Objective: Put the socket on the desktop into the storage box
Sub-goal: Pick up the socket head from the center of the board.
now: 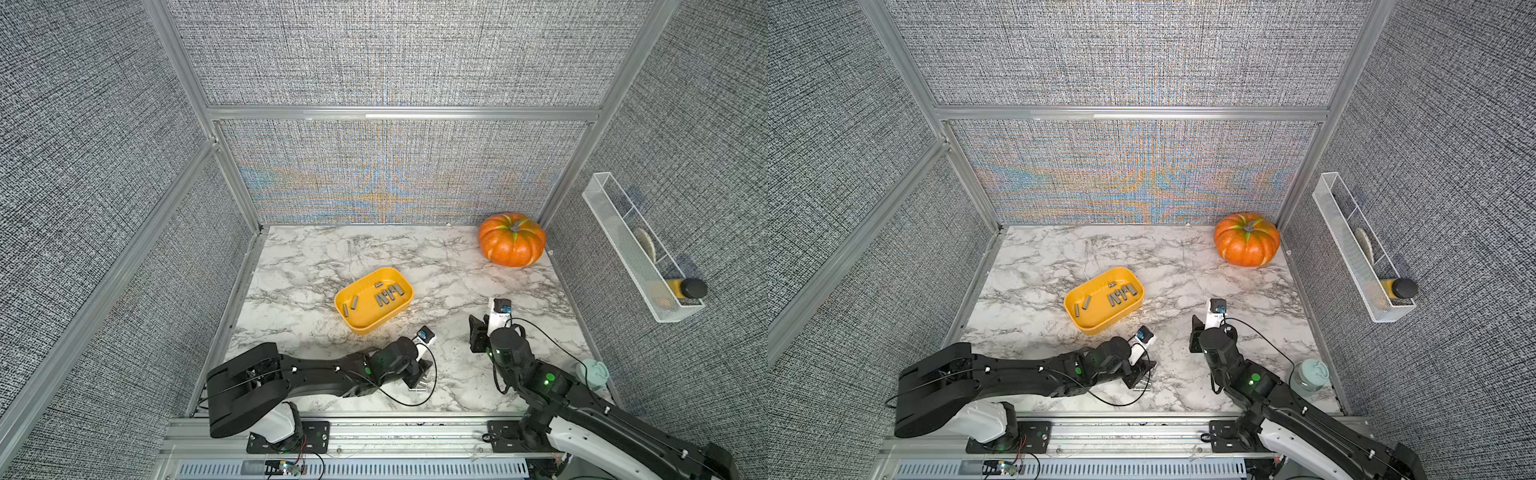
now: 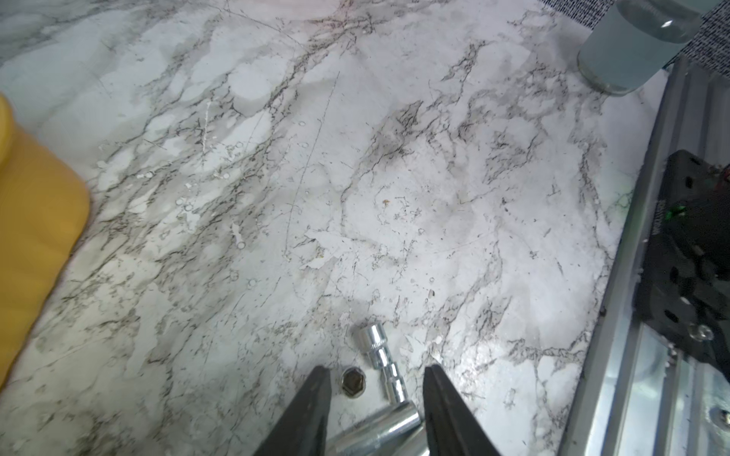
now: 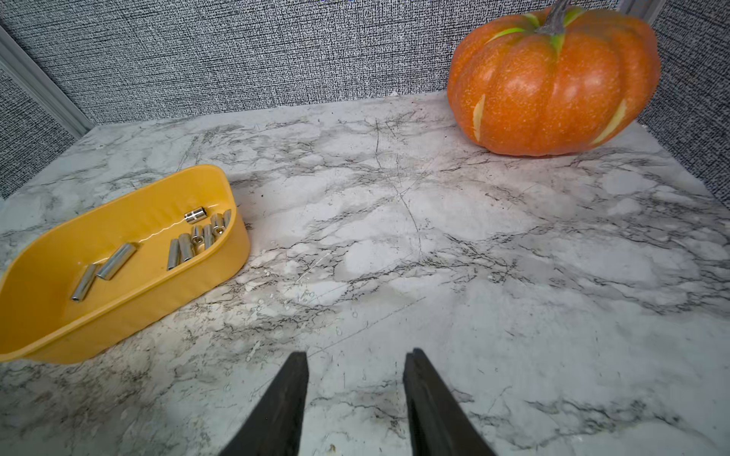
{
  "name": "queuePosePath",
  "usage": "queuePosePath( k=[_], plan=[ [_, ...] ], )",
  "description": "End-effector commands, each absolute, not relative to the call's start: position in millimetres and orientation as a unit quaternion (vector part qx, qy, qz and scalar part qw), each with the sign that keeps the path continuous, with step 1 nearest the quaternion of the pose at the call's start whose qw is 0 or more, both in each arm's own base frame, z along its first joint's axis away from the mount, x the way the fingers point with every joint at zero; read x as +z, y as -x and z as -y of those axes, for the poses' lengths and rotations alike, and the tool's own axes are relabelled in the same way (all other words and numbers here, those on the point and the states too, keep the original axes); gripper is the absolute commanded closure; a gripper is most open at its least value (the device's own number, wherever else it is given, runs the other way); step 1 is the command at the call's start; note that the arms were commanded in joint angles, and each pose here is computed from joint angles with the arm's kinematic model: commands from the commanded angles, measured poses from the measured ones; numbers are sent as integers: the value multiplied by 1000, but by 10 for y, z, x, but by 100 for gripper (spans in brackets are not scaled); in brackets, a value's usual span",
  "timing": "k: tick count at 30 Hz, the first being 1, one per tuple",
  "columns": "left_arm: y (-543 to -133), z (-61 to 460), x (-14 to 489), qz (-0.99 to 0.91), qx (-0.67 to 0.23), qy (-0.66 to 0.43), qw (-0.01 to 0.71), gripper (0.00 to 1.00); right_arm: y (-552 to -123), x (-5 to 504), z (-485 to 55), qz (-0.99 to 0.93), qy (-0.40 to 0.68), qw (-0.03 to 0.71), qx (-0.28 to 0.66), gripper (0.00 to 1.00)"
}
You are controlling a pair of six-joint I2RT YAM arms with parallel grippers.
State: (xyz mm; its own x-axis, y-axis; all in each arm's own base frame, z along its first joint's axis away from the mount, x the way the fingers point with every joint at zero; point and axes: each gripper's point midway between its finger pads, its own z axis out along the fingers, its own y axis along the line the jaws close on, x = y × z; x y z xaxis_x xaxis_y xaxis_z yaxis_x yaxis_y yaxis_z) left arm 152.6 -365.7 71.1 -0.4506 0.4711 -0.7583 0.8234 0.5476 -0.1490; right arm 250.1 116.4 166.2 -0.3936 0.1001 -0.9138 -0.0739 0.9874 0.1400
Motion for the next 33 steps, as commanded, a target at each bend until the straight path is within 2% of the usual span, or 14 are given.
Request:
queuePosePath(
  k=[1, 16, 25, 33],
  plan=[
    [-1499, 3659, 628, -815, -249, -409, 325, 59, -2527, 1704, -1152, -827, -20, 557, 78, 55],
    [-1525, 3644, 424, -829, -206, -423, 301, 62, -2554, 1623, -1194, -836, -11, 545, 68, 55],
    [-1556, 3623, 322, -837, -186, -422, 295, 70, -2551, 1599, -1227, -838, -5, 540, 74, 55],
    [-1577, 3620, 289, -840, -178, -420, 294, 70, -2560, 1567, -1263, -842, 2, 534, 74, 55]
  ],
)
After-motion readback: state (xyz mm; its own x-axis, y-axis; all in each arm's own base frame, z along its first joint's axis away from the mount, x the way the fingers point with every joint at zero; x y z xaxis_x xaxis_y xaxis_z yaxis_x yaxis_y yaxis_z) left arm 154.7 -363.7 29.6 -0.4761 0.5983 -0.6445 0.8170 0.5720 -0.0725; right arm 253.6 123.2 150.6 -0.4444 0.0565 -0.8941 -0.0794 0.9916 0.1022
